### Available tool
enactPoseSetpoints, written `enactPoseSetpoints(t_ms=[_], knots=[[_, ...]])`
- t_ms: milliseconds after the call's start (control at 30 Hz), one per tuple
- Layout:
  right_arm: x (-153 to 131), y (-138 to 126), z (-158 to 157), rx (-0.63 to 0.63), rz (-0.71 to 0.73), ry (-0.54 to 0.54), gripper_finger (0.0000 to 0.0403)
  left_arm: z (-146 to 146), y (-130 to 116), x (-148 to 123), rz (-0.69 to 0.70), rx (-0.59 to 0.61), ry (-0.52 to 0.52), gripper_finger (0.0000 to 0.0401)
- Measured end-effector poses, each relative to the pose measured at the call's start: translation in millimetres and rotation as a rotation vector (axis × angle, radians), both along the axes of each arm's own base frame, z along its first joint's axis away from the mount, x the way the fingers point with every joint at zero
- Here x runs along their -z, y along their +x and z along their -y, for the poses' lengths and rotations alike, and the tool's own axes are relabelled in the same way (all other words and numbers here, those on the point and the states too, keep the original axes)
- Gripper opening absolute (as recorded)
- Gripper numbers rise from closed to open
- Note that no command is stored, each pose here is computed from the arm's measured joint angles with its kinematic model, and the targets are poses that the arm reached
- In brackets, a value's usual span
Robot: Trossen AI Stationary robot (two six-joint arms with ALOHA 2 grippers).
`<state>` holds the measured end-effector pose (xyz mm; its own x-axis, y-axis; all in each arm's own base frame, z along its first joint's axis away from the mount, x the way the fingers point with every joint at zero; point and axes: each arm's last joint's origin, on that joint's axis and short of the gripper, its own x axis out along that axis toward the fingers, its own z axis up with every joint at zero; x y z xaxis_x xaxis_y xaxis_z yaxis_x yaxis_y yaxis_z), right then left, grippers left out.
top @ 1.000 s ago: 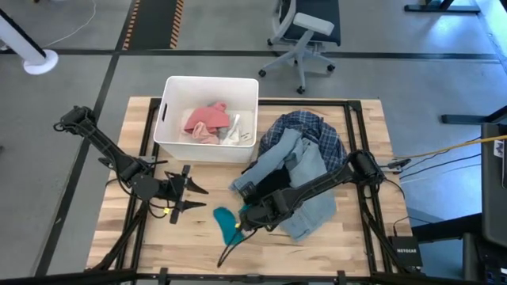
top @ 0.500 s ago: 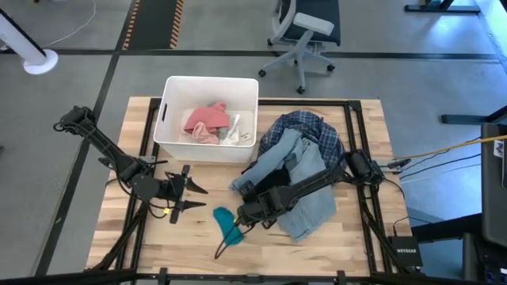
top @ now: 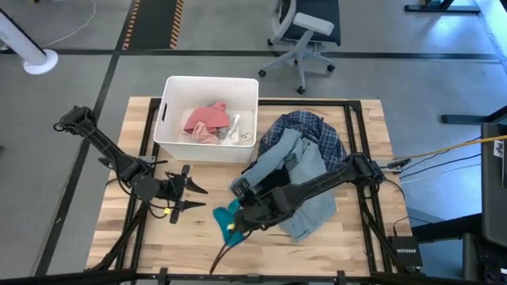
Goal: Sort clothes
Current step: Put the blue sock into the white laundry bin
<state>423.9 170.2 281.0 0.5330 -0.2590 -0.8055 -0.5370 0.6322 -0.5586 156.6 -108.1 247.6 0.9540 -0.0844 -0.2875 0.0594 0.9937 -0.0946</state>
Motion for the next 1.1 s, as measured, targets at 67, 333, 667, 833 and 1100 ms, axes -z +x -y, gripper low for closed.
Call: enactPoseSetpoints(t_ms=[67, 333, 667, 833, 1100], knots=[[-28.3, 0.4, 1.9, 0.0, 0.068, -0.021, 0.0025, 0.0, 0.0, -0.1, 0.0, 0.0, 0.0, 0.0172], [-97.1, 2.5, 46.2, 0.078, 0.308, -0.17, 0.0024, -0.1, -0.1, 0.3, -0.004, -0.003, -0.007, 0.0172], [-101.4, 19.9, 157.6, 0.306, 0.313, -0.152, 0.0035, -0.1, -0.1, 0.2, -0.003, -0.003, -0.006, 0.0172], [-97.9, 22.3, 191.9, 0.362, 0.321, -0.002, 0.0036, -0.1, -0.1, 0.2, -0.003, -0.002, -0.005, 0.0172], [-98.0, 22.5, 205.8, 0.372, 0.331, 0.061, 0.0092, -0.2, -0.3, 1.0, -0.01, -0.002, 0.001, 0.0172]])
